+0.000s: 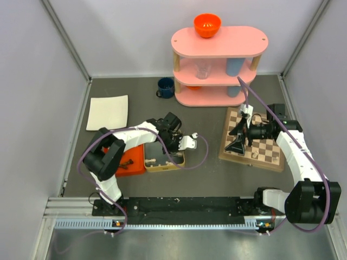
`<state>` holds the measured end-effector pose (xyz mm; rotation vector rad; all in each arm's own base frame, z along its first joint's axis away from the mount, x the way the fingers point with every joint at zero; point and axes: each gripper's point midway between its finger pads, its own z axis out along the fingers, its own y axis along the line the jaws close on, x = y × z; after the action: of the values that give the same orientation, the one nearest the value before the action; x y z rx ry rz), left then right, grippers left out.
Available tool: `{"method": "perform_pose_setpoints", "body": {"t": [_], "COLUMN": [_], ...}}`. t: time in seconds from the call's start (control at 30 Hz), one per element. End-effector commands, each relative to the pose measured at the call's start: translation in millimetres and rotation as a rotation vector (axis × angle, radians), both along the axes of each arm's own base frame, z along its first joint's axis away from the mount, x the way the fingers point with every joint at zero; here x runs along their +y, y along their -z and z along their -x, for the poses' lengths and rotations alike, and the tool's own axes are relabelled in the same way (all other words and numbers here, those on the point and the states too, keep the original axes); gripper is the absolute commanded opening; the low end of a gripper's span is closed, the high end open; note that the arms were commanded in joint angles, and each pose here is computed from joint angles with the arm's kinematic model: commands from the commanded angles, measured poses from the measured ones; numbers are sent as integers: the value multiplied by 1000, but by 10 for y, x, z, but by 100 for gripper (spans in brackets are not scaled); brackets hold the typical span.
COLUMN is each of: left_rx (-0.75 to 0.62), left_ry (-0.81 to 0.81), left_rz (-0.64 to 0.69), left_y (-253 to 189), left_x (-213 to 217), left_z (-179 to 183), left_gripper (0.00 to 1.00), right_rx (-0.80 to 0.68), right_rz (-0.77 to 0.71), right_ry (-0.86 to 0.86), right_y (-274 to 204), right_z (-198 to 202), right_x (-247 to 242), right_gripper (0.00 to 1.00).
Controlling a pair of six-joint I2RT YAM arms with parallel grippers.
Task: Set up the chess pieces on the board
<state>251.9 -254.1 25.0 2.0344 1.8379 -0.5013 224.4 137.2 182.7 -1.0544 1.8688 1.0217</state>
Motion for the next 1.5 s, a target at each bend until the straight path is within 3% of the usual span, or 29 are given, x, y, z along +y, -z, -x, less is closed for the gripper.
{"method": "perform_pose_setpoints", "body": {"t": [0.0,0.4,0.7,1.0,1.3,1.37,1.47], "left_rx": [-78,-122,57,292,383,388,393], "left_ry": [-40,-234,-360,-385,-380,-373,-374], "left_rz": [2,144,408,791,816,817,815], "left_y": [-77,-636,-1232,-1908,-1952,-1951,-1933], "left_x": [-11,129,-50,-418,-576,-615,-650], "left_z": [-170,-105,257,611,735,761,776], "left_gripper": [0,0,0,0,0,0,0], "right_rx": [-48,-44,-97,273,385,393,401], "right_rz": [-29,-43,-40,-86,5,13,13], "right_ry": [-20,-51,-275,-182,-220,-231,-237], "right_y": [-94,-62,-273,-535,-388,-371,-378], "right_z": [29,59,215,52,294,315,300], "right_x": [22,66,557,1049,1426,1477,1524], "right_gripper": [99,99,98,88,85,81,67]}}
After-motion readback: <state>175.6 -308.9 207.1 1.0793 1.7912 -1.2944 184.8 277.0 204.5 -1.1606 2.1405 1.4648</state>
